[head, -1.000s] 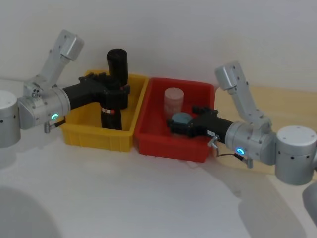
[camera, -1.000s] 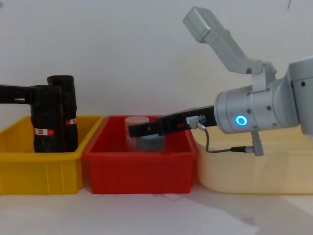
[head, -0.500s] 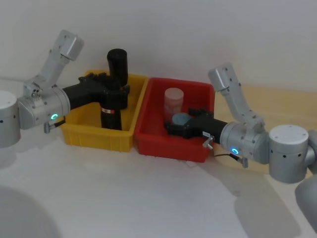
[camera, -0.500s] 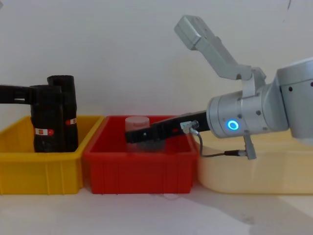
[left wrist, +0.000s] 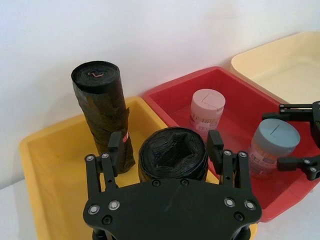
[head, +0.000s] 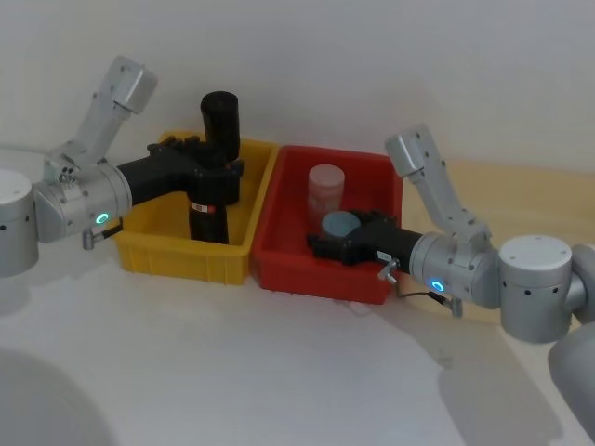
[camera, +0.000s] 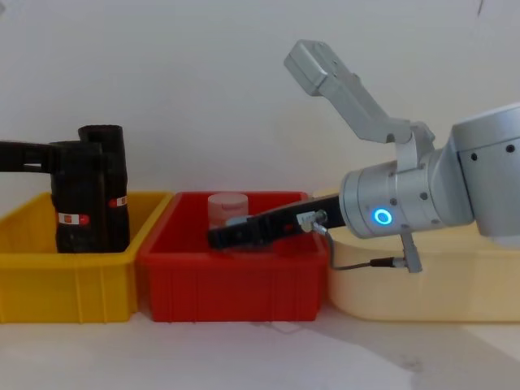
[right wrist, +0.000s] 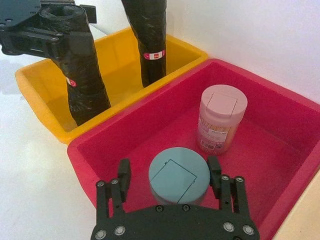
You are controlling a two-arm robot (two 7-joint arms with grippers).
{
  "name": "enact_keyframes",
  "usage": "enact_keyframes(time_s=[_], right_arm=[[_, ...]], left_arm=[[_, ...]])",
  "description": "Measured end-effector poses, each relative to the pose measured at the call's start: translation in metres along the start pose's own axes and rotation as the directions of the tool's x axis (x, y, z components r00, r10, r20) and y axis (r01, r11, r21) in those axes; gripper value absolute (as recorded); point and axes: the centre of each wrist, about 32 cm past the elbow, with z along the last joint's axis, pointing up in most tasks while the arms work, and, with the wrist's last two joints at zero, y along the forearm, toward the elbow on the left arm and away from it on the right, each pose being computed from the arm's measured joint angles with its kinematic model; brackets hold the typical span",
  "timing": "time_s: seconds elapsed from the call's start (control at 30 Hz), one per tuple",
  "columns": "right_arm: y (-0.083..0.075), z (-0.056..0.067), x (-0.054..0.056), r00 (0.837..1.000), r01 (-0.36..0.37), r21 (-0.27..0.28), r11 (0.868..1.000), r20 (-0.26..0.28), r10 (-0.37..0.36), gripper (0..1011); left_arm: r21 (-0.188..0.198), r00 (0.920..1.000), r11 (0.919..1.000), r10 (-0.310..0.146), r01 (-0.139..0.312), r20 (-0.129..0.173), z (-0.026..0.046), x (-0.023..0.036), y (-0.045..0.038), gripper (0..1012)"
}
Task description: Pick up the garbage bag with the one hand and transfer it to the other hand.
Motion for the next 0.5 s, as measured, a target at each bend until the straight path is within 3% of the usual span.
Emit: enact_keyframes(time_s=[0.27, 0.33, 0.5], right_arm=[[0.0013, -0.001, 0.0004, 1.0, -0.002, -0.006, 1.0, -0.002, 0.002, 762], [0.0015, -0.0012, 0.0005, 1.0, -0.002, -0.006, 1.0, -0.002, 0.002, 684], [0.002, -0.0016, 0.0006, 1.0, -0.003, -0.008, 1.0, -0.002, 0.003, 660]], left_arm=[[0.0, 1.0, 1.0, 0.0, 0.0, 0.0, 0.0, 0.0, 0.0, 993], [0.0, 1.0, 1.0, 0.0, 0.0, 0.0, 0.0, 0.0, 0.0, 951], [0.0, 1.0, 1.0, 0.0, 0.0, 0.0, 0.0, 0.0, 0.0, 830]])
